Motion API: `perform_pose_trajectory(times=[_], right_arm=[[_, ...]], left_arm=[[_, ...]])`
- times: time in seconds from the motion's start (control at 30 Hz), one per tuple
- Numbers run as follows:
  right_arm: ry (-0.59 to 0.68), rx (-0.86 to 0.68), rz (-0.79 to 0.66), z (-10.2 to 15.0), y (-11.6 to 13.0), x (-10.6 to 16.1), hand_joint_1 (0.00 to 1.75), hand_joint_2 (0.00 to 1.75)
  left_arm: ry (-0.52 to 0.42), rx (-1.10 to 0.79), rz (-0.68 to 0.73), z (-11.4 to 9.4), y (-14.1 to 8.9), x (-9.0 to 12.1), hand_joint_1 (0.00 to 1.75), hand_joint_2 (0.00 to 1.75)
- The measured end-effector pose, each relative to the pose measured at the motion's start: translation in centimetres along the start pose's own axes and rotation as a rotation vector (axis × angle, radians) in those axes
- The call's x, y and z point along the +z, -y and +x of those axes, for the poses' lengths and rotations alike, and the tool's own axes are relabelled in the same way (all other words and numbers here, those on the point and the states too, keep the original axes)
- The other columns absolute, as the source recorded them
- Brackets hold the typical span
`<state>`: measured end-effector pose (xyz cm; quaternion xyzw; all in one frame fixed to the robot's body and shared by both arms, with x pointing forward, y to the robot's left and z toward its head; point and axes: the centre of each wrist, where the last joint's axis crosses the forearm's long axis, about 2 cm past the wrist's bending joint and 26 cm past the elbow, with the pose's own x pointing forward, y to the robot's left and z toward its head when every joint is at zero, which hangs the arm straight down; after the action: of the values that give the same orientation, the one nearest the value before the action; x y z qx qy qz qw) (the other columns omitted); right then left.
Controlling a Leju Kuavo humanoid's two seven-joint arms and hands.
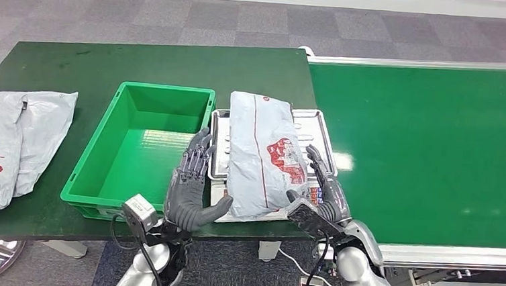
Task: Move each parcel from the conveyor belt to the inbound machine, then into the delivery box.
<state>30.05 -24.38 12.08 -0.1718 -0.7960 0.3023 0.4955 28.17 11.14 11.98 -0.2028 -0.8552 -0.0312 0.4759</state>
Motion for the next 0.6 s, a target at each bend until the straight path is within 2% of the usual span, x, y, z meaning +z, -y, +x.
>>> perform_pose_trajectory(times=[0.17,0.27,0.37,0.6], right_arm=[[0.03,-0.015,-0.044,0.4,0.4,0.5,0.0,0.0],[0.089,-0.092,-0.22,1.7,1.8,1.2,0.0,0.0],[0.121,-0.12,-0.332,3.1,3.5,1.4,0.0,0.0],[0.156,-0.128,-0.395,4.4,4.5,1.8,0.0,0.0]], left_arm=[[-0.02,-0.02,0.014,-0.1,-0.4,0.0,0.0,1.75],[-0.06,-0.095,0.07,0.8,-2.3,-0.5,0.0,1.75],[-0.052,-0.146,0.107,2.0,-4.3,-1.4,0.0,1.75],[-0.017,-0.175,0.117,2.9,-5.3,-1.9,0.0,1.75]])
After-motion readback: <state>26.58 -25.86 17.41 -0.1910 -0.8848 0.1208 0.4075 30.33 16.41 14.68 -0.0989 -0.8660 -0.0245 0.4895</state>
